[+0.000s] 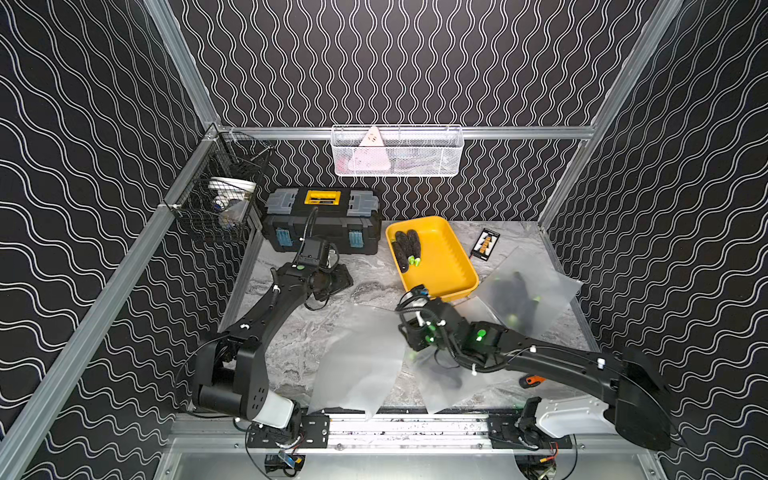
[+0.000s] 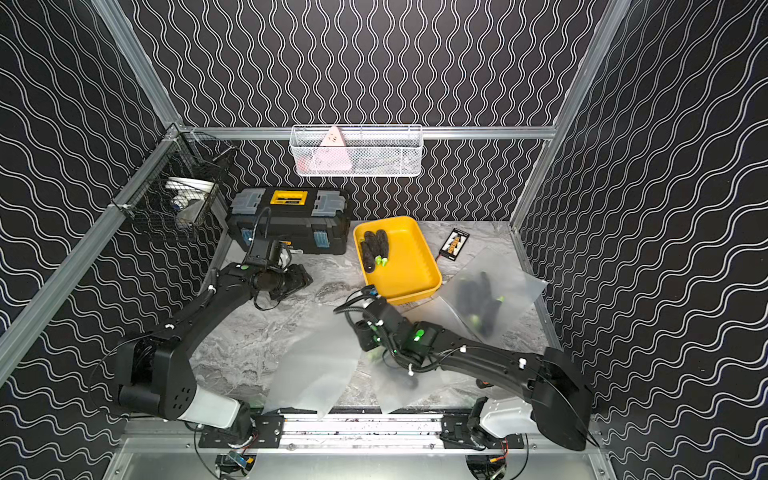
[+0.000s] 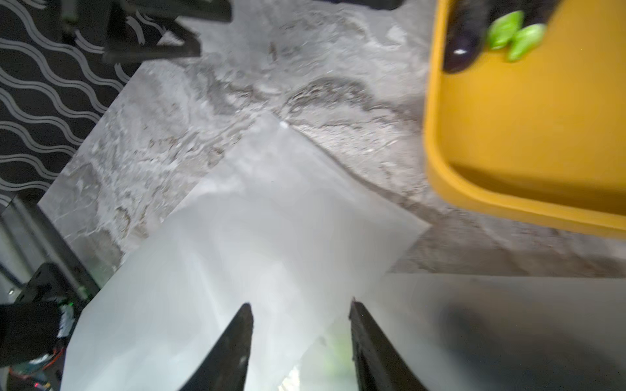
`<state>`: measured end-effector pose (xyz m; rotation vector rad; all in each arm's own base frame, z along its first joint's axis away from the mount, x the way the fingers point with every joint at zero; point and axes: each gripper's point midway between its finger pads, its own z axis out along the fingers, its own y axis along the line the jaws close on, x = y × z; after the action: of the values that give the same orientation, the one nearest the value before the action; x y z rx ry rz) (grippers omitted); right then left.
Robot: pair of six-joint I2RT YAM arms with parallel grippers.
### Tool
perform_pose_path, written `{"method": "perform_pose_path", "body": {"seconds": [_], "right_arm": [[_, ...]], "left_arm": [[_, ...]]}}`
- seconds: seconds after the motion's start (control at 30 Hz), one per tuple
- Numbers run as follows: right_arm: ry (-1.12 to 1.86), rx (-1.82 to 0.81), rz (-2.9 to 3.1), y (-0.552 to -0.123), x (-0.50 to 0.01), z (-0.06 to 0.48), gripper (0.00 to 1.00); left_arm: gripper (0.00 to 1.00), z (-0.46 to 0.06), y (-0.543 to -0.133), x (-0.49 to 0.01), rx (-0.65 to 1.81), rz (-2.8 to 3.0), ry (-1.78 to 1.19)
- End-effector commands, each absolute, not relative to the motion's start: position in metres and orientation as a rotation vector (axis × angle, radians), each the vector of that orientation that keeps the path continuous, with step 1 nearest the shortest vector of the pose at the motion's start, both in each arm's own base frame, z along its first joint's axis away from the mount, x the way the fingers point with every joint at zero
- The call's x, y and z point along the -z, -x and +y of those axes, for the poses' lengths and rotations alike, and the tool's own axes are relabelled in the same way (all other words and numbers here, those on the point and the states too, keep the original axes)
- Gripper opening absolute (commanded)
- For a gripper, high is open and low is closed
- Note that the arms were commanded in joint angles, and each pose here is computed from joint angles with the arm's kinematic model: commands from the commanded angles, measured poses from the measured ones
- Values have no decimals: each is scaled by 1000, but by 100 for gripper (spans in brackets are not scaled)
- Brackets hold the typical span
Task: Place the eggplant in a zip-top bag and seal the zipper
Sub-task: Adjust the zipper food storage bag at the center of the board.
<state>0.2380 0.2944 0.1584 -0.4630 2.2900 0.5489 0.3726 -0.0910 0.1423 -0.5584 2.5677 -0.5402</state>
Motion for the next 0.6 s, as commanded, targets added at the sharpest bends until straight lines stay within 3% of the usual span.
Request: {"method": "perform_pose_path", "body": {"seconds": [0.0,0.13,0.57], "right_arm": [[440,-462,2336,-246,-151,262,51],[313,-461,2430,-267,-133,242,52],[48,-522,2648,-291,-66,269,51]], "left_arm": [[68,-91,-371,-140,515,2575,533],[68,-95,-371,-138,515,2580,528],[68,-96,-356,-128,494,2620,498]]}}
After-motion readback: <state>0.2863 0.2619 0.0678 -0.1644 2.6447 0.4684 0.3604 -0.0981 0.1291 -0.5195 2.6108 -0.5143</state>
